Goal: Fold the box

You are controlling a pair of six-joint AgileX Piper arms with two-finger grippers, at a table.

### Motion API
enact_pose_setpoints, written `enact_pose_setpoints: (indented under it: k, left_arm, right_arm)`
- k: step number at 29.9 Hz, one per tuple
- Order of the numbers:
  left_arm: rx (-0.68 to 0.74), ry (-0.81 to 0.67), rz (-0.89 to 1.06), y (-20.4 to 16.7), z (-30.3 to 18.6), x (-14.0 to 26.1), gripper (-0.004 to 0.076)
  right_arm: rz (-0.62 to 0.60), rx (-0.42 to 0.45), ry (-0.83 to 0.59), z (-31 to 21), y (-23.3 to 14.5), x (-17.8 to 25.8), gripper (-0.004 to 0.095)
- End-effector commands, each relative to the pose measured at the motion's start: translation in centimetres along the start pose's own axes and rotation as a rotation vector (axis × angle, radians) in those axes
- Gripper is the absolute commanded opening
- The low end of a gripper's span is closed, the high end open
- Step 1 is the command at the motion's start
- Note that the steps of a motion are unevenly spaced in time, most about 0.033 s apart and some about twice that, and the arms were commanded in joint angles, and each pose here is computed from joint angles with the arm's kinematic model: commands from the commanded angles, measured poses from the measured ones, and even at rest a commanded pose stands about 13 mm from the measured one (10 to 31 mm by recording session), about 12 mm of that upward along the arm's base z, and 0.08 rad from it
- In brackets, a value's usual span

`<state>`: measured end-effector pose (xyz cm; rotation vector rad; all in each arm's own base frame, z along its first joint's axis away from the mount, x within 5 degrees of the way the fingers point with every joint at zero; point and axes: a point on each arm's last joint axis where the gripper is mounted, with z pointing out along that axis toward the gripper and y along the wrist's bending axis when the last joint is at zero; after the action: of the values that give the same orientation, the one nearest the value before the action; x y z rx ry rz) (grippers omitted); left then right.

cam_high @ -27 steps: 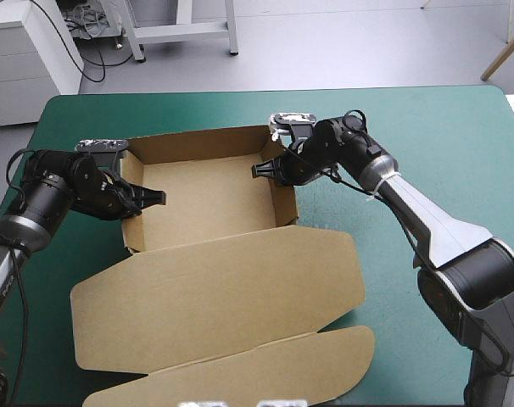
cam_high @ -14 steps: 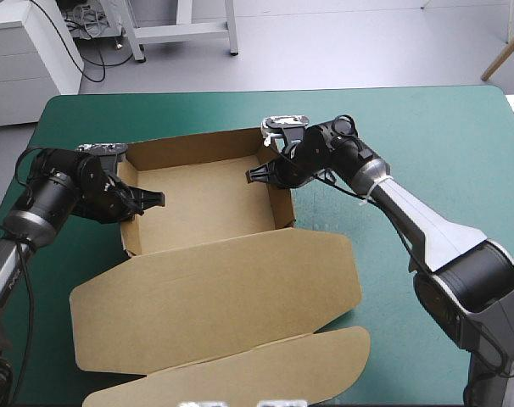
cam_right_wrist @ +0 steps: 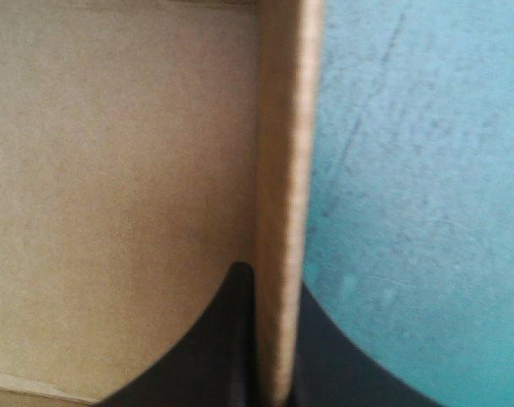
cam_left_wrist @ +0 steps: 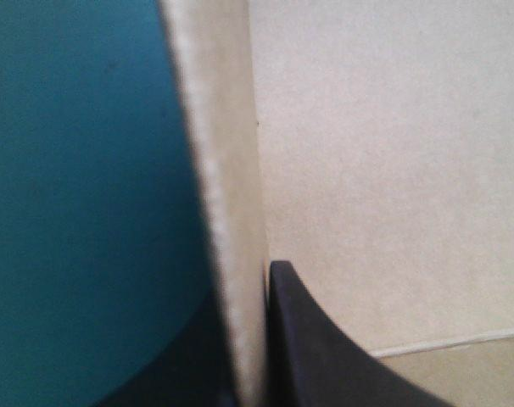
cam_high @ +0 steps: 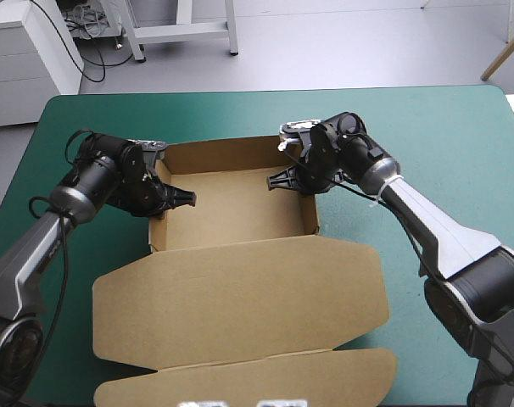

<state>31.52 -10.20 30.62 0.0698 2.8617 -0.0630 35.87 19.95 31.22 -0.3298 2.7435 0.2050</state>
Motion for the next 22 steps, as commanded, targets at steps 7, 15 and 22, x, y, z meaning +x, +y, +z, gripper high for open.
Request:
enact_pose_setpoints:
  k: [7, 15, 22]
  left_arm:
    - [0.058, -0.029, 0.095, -4.2, 0.1, -2.4, -0.001]
    - [0.093, 0.043, 0.074, -5.0, 2.6, -2.7, -0.001]
    - [0.092, 0.018, 0.092, -5.0, 2.9, -3.0, -0.001]
  right_arm:
    - [0.034, 0.029, -0.016, -3.6, -4.6, 0.4, -0.0019]
    - [0.052, 0.048, 0.082, -0.5, -5.5, 2.2, -0.0019]
    - [0.058, 0.046, 0.067, -0.4, -5.5, 2.1, -0.0019]
